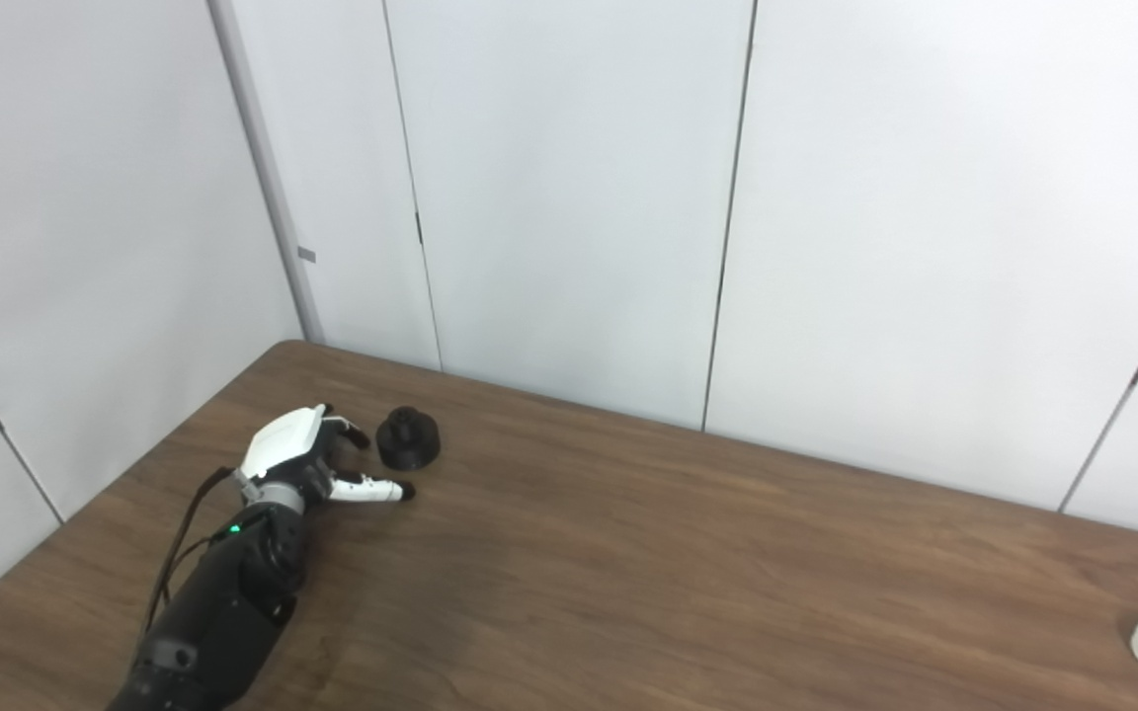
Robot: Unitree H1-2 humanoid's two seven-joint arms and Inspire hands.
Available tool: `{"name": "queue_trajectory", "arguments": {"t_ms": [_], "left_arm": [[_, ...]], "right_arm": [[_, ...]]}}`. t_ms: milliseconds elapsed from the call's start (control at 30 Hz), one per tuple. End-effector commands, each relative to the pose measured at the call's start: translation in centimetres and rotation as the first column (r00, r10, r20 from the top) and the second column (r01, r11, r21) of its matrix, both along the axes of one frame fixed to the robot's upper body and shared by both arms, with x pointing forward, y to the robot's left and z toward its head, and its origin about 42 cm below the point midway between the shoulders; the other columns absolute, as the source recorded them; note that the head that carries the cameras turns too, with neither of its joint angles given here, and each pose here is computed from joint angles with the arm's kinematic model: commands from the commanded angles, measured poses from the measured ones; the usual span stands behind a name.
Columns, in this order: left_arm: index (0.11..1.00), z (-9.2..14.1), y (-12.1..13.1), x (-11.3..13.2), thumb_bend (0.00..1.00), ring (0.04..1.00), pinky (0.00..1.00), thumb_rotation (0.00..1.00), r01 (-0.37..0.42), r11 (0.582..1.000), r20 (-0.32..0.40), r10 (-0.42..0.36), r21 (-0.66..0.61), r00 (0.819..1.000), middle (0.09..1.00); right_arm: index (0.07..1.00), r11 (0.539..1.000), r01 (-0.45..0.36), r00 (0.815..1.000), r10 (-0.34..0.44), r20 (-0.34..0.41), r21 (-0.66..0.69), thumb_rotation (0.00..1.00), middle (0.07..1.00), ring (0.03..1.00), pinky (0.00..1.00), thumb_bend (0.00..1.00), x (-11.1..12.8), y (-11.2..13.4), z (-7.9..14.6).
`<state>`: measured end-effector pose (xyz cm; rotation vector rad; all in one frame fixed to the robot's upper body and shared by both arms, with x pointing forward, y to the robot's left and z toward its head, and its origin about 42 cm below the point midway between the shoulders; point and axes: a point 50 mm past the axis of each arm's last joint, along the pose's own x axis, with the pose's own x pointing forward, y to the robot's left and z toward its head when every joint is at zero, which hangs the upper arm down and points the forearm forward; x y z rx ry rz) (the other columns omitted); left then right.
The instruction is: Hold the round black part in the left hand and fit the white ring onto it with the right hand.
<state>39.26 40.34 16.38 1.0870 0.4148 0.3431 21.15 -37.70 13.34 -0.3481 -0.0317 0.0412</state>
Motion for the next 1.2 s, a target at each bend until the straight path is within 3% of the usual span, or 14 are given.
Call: {"name": "queue_trajectory", "arguments": {"t_ms": [0, 267, 500, 733, 967, 1167], "left_arm": [[0.875, 0.5, -0.2, 1.0, 1.0, 1.0, 1.0, 0.38, 0.009, 1.0, -0.006, -0.009, -0.019, 1.0, 1.0], [0.852, -0.3, -1.4, 1.7, 1.0, 1.0, 1.0, 0.34, 0.121, 0.991, 0.046, -0.118, -0.065, 0.992, 1.0], [0.929, -1.0, -2.5, 2.5, 1.0, 1.0, 1.0, 0.35, 0.135, 0.988, 0.016, -0.134, -0.077, 0.991, 1.0], [0.928, -1.8, -3.4, 3.0, 1.0, 1.0, 1.0, 0.32, 0.148, 0.985, 0.006, -0.148, -0.088, 0.989, 1.0], [0.848, -1.7, -3.5, 3.2, 0.95, 1.0, 1.0, 0.22, 0.156, 0.985, 0.039, -0.154, -0.068, 0.987, 1.0], [0.645, -1.9, -2.9, 2.8, 0.8, 1.0, 1.0, 0.04, 0.155, 0.987, 0.065, -0.153, -0.032, 0.986, 1.0]], "right_arm": [[0.941, 0.999, 0.03, 0.999, -0.031, -0.034, -0.041, 0.71, 0.969, 0.961, 0.92, 0.41, -1.0, -1.7, -0.1], [0.95, 0.999, 0.025, 0.999, -0.027, -0.037, -0.038, 0.71, 0.971, 0.964, 0.91, 0.44, -1.4, -1.7, 0.1], [0.936, 0.999, 0.023, 0.999, -0.024, -0.046, -0.027, 0.71, 0.961, 0.963, 0.93, 0.47, -1.5, -1.8, 0.1], [0.933, 0.999, 0.023, 0.998, -0.024, -0.054, -0.022, 0.72, 0.958, 0.96, 0.93, 0.51, -1.6, -1.9, 0.3], [0.938, 1.0, 0.023, 0.999, -0.023, -0.049, 0.005, 0.74, 0.964, 0.967, 0.92, 0.56, -1.7, -1.9, 0.2], [0.937, 1.0, 0.028, 0.998, -0.028, -0.052, 0.002, 0.75, 0.955, 0.955, 0.92, 0.57, -1.7, -2.1, 0.1]]}}
